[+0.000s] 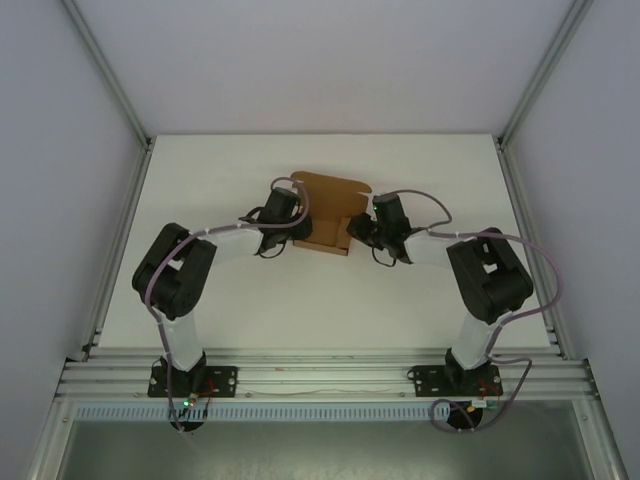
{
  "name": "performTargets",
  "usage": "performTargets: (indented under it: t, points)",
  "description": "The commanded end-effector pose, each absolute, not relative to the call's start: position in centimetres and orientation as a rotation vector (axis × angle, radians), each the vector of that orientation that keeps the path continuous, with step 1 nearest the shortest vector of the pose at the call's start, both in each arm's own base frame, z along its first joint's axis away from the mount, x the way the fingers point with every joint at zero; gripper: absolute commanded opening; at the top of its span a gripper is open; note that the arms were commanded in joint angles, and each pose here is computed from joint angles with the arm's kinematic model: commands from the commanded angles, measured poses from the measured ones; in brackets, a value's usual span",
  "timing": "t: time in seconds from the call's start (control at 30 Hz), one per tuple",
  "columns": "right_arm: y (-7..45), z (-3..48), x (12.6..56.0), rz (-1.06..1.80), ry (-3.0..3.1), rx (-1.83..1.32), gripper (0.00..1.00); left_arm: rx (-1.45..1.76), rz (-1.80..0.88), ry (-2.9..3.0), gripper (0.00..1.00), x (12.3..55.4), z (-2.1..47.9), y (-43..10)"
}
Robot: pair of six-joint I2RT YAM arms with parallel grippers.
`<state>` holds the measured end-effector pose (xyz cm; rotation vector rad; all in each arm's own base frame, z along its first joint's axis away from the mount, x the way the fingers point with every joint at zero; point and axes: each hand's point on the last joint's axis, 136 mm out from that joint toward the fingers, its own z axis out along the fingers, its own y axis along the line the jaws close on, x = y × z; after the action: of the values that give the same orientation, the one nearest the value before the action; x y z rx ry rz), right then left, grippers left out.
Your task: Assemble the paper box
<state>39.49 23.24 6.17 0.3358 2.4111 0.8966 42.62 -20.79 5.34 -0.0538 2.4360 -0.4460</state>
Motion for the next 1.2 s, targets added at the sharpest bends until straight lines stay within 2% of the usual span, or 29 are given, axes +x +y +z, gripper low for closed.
performTargets:
  t: [0.0,0.17,0.3,0.43,0.53,0.6,0.8,1.03,1.17]
  points:
    - [24.8,7.3,40.0,0.973,2.391,0.284,0.22,-0.001,-0.466,2.453,0.39,42.6,5.0,-22.1]
    - [24.1,5.5,39.6,0.856,2.469,0.29,0.24,0.013,-0.472,2.466,0.38,42.3,4.6,-22.7]
    - [21.8,3.2,38.7,0.603,2.583,0.31,0.24,0.006,-0.473,2.468,0.38,42.1,4.7,-22.7]
    - [22.2,2.9,37.7,0.555,2.608,0.258,0.25,0.003,-0.473,2.466,0.38,41.9,4.8,-22.5]
    - [21.0,2.2,37.3,0.408,2.652,0.272,0.25,-0.001,-0.475,2.462,0.38,41.9,4.9,-22.5]
    - [20.1,1.8,37.2,0.304,2.669,0.284,0.23,-0.003,-0.471,2.465,0.38,41.8,4.8,-22.4]
    - [19.9,1.3,37.0,0.248,2.7,0.293,0.19,-0.003,-0.461,2.456,0.38,41.8,5.2,-22.3]
    - [19.0,-0.6,36.3,0.103,2.785,0.299,0.19,-0.011,-0.464,2.45,0.38,42.0,5.4,-22.3]
    - [18.8,-1.8,35.7,0.054,2.816,0.304,0.14,-0.006,-0.473,2.455,0.38,41.8,5.3,-22.4]
